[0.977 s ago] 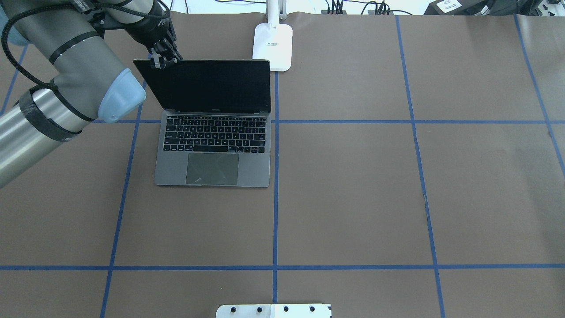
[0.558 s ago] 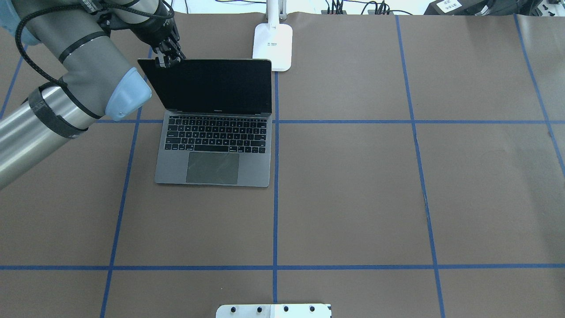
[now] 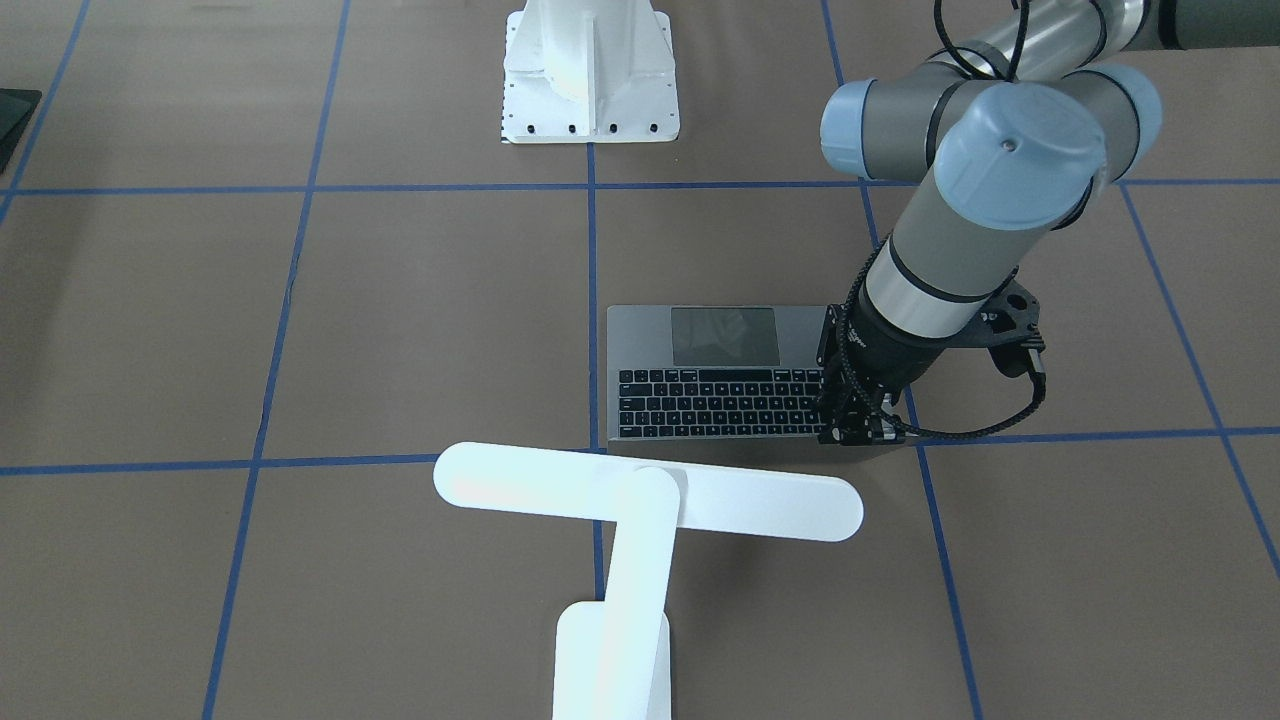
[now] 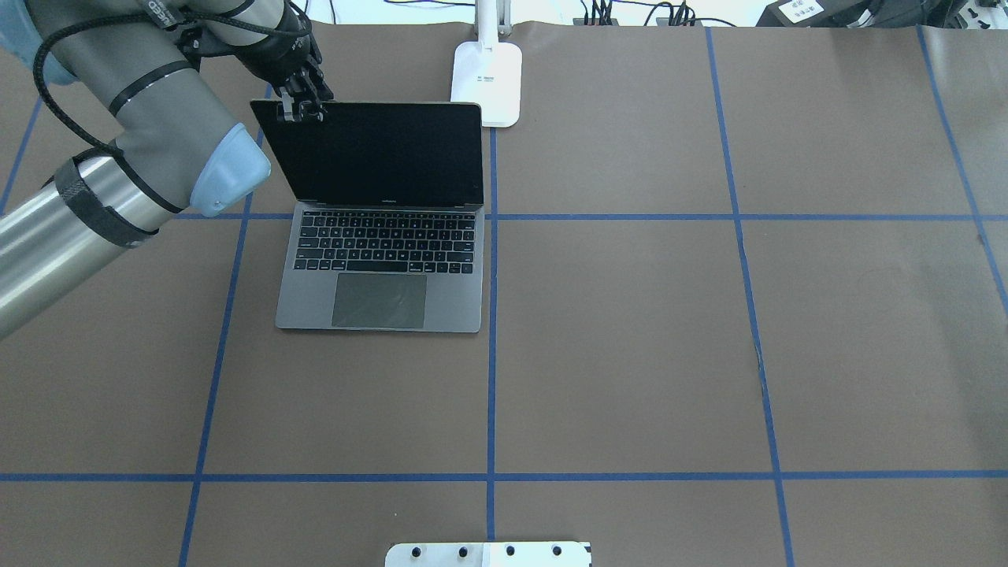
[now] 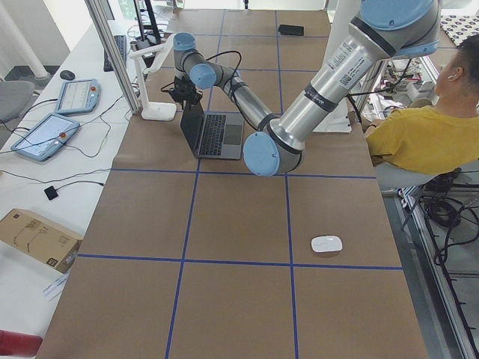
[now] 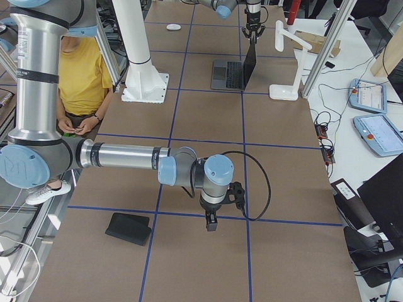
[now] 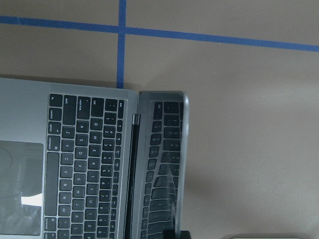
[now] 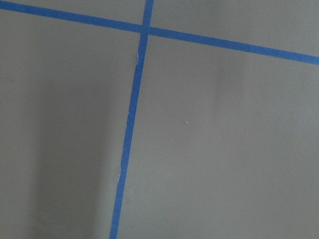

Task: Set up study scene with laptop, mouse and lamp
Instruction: 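Set the laptop down and open the left gripper, then withdraw the left gripper away from the laptop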

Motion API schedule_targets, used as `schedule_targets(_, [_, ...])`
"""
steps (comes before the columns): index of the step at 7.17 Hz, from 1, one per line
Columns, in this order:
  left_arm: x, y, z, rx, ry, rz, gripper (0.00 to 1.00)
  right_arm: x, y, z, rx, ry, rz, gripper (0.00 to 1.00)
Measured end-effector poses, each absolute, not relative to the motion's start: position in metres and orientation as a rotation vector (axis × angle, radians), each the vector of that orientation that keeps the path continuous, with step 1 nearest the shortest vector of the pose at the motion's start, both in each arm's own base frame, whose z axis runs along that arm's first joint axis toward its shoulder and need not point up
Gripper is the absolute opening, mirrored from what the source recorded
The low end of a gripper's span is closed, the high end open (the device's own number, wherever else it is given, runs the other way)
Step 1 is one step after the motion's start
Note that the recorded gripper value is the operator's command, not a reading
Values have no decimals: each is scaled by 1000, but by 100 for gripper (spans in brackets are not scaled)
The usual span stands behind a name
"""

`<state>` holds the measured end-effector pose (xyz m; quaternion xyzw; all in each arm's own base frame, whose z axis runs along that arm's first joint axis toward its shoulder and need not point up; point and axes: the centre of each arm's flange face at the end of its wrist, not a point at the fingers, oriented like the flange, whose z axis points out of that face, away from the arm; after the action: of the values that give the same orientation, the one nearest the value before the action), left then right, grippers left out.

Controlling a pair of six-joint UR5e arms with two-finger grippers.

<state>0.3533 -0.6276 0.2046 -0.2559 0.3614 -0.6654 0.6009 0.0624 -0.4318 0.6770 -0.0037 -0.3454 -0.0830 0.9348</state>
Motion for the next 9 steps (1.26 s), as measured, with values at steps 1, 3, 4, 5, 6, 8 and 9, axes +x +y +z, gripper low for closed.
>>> schedule_targets(1, [353, -627, 203, -588, 845, -1530, 100, 62, -432, 677, -8, -706, -170, 100])
schedule_targets(3, [342, -618, 191, -557, 891, -1466, 100, 62, -432, 677, -7, -706, -170, 100])
schedule_targets(4, [331, -607, 189, -523, 920, -1402, 100, 62, -432, 677, -7, -706, -170, 100])
schedule_targets(5, [316, -588, 194, -464, 953, -1300, 100, 62, -433, 676, -6, -706, -171, 100])
schedule_targets(6, [294, -561, 204, -374, 986, -1149, 100, 62, -433, 676, -5, -706, -171, 100])
schedule_targets(8, [255, -507, 230, -217, 988, -834, 100, 62, -435, 674, -1, -706, -172, 100])
schedule_targets(9, [235, -486, 241, -167, 975, -687, 100, 62, -436, 671, 6, -705, -175, 100])
